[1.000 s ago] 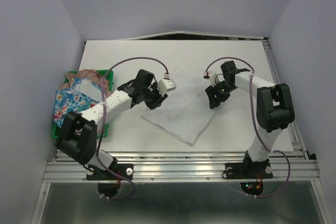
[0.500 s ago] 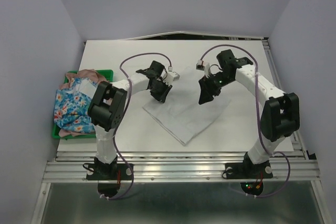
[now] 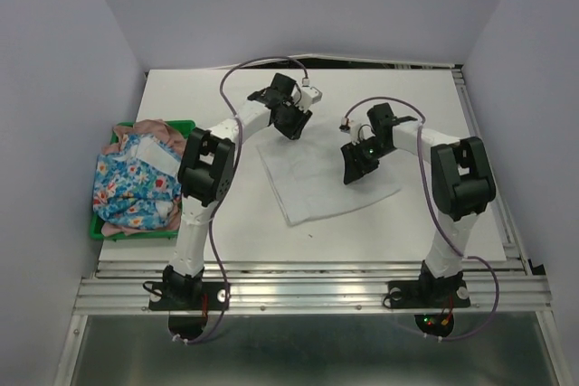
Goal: Fold and stack the skirts
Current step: Flatten the skirt out, then fold the skirt
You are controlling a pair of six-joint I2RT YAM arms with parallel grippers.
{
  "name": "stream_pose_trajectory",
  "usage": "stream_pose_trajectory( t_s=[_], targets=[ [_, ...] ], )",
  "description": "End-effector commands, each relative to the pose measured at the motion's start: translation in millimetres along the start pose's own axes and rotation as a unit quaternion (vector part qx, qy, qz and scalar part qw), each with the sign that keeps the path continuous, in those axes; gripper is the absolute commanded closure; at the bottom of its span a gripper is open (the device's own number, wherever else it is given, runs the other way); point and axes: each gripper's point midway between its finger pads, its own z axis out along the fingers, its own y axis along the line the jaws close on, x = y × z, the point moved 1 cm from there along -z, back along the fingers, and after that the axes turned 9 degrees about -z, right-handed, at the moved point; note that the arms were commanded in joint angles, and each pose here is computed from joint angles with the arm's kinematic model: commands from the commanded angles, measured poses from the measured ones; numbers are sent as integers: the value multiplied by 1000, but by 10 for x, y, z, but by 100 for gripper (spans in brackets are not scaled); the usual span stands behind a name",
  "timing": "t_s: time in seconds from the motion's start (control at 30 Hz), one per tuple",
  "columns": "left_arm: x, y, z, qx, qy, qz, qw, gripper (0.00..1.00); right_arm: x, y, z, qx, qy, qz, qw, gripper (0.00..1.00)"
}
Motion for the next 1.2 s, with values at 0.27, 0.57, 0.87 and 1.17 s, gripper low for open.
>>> stream_pose_trajectory(
  t_s=[0.27,0.57,0.87,1.17],
  targets=[
    [-437,427,-993,5,-81,-7,997,41,22,1281,465,-133,13,34,991,42],
    [-91,909,-1161,20,-34,28,999,41,-772,1033,-238,-82,-96,-58,990,18],
    [-3,1017,-1019,43,1,85,995,44,-1317,-545,-644,111,-96,-122,982,25],
    [169,1066,-768,60,23,96,993,45,-1108,-1106,-307,138,-34,-181,973,34]
  ],
)
